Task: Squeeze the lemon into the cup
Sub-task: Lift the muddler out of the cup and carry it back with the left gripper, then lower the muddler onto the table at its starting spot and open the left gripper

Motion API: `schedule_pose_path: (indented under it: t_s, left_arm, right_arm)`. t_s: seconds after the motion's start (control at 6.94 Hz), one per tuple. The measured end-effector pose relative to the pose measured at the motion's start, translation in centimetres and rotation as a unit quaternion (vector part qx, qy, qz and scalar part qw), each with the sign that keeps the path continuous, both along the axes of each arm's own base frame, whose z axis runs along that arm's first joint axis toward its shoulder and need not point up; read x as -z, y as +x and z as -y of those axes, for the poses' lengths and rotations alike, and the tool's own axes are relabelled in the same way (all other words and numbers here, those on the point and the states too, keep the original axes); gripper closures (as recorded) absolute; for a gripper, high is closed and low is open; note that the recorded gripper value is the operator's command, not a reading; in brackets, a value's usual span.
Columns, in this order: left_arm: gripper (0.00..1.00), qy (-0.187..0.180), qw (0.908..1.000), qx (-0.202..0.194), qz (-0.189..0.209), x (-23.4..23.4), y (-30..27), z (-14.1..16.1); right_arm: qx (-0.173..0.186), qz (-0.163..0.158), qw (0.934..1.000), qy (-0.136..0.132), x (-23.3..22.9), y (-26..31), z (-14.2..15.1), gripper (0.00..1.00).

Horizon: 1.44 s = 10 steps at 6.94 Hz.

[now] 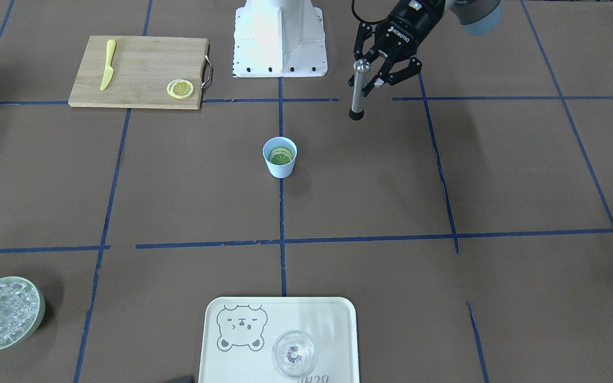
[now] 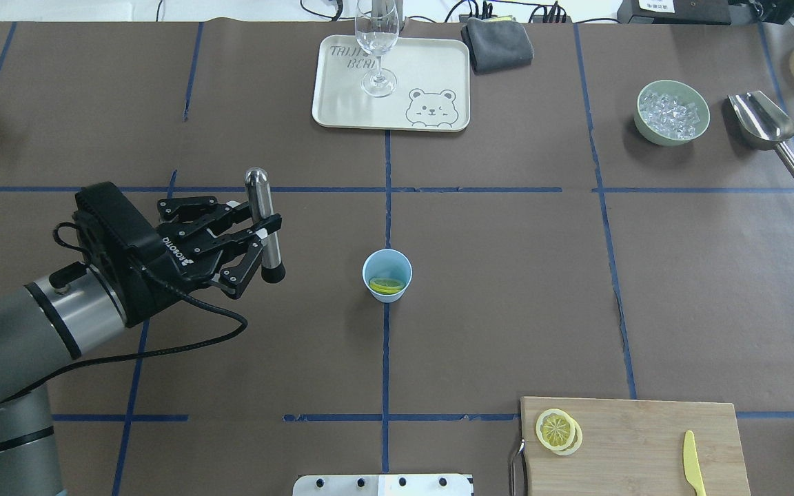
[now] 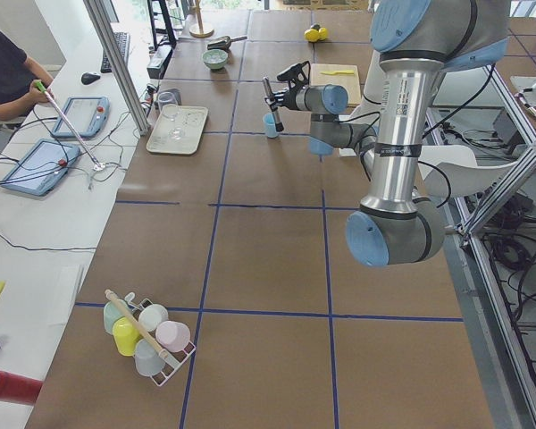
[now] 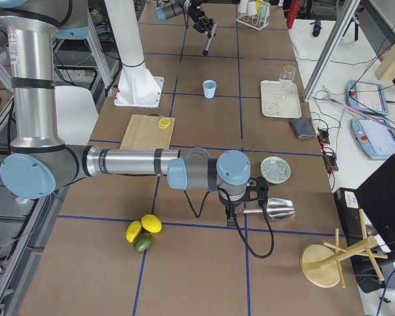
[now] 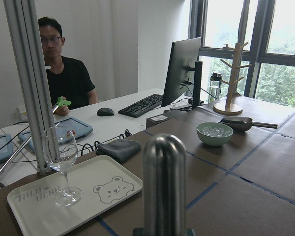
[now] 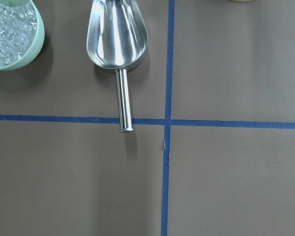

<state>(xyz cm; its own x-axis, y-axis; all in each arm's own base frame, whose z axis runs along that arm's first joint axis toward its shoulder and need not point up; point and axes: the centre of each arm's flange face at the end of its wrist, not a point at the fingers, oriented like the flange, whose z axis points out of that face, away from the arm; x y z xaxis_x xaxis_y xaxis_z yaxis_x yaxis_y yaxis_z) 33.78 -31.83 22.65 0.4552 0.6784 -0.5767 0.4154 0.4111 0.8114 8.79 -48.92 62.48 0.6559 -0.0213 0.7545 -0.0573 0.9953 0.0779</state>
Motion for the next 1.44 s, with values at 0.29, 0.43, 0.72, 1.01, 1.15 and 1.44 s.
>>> schedule_pose_path:
  t_s: [0.29, 0.43, 0.72, 1.01, 1.15, 1.44]
  left_arm:
    - [1.00, -0.061, 0.9956, -0.043, 0.056, 0.1, -1.5, 0.9]
    - [1.00, -0.103, 0.9870, -0.061, 0.107, -1.2, -1.8, 2.3]
    - [1.00, -0.192, 0.9601, -0.080, 0.187, -4.3, -3.0, 5.2]
    - [1.00, -0.252, 0.9390, -0.073, 0.222, -8.0, -4.0, 7.6]
    - [1.00, -0.278, 0.9281, -0.066, 0.239, -10.2, -4.1, 8.7]
    - [1.00, -0.350, 0.8927, -0.049, 0.279, -16.2, -4.9, 11.8]
  right_arm:
    - [0.000, -0.001, 1.0000, -0.001, -0.1, 0.0, -0.1, 0.00]
    - [0.000, -0.001, 1.0000, -0.001, -0.1, 0.0, -0.1, 0.00]
    - [0.000, 0.000, 1.0000, -0.001, -0.1, 0.0, -0.1, 0.00]
    - [0.000, -0.002, 1.0000, 0.001, 0.0, 0.0, -0.1, 0.00]
    - [0.000, -0.003, 1.0000, 0.002, 0.1, 0.0, 0.0, 0.00]
    - [0.000, -0.005, 1.0000, 0.007, 0.5, 0.1, 0.3, 0.00]
